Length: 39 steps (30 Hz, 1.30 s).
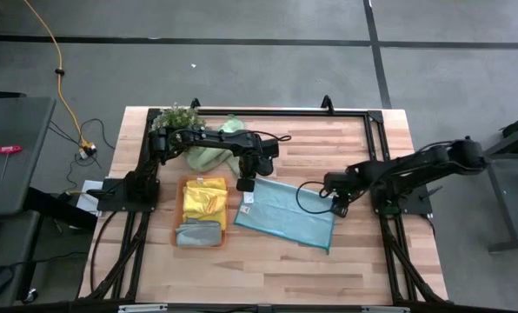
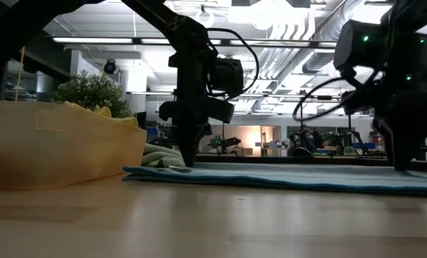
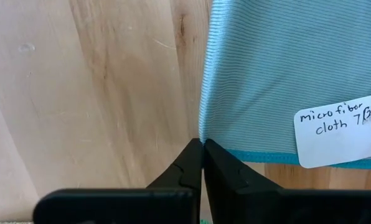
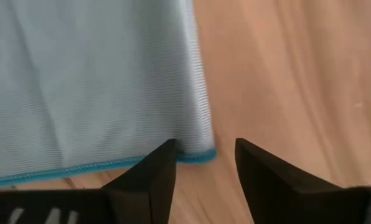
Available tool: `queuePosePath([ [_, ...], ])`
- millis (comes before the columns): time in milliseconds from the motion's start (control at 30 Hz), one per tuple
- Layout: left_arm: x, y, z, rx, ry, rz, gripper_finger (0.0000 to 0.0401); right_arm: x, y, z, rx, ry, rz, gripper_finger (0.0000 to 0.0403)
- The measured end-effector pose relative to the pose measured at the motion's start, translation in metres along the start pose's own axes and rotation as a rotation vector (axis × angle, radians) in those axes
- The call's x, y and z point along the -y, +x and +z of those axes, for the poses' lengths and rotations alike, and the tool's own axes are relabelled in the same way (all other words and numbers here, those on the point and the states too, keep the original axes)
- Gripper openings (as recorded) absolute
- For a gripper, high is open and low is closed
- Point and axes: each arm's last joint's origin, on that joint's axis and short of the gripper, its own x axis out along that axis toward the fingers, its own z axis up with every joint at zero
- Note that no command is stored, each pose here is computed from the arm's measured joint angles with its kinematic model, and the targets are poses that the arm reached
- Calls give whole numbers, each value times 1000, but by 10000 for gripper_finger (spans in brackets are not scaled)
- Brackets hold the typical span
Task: Fold microfiber towels
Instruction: Fold the blue microfiber towel
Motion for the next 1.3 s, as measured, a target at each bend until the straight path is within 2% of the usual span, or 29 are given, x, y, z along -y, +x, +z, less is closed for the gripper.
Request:
queuePosePath([
  [167, 0, 0, 0, 0, 0, 0, 0, -2, 12, 5, -51, -22, 31, 150],
  [400, 0, 0, 0, -1, 2, 3, 0, -2, 19, 6, -82, -11, -7, 139],
  [467, -1, 0, 0, -10, 4, 33, 0, -1, 18, 5, -83, -11, -17, 118],
  [600, -3, -2, 0, -29, 31, 110, 0, 1, 13, 3, -69, 1, -34, 32],
  [667, -4, -3, 0, -33, 45, 124, 0, 1, 11, 2, -53, 12, -41, 10],
  [867, -6, -3, 0, -19, 41, 131, 0, 8, 2, -6, -46, 52, -128, 4],
  [1000, -8, -3, 1, -24, 39, 187, 0, 10, -5, -8, -12, 91, -149, 3],
  [1133, -6, -6, -1, -42, 32, 190, 0, 8, -19, -7, 25, 150, -127, 2],
  [1300, 0, -29, -4, -11, 28, 216, 0, 2, -39, -5, 82, 162, -87, 1],
])
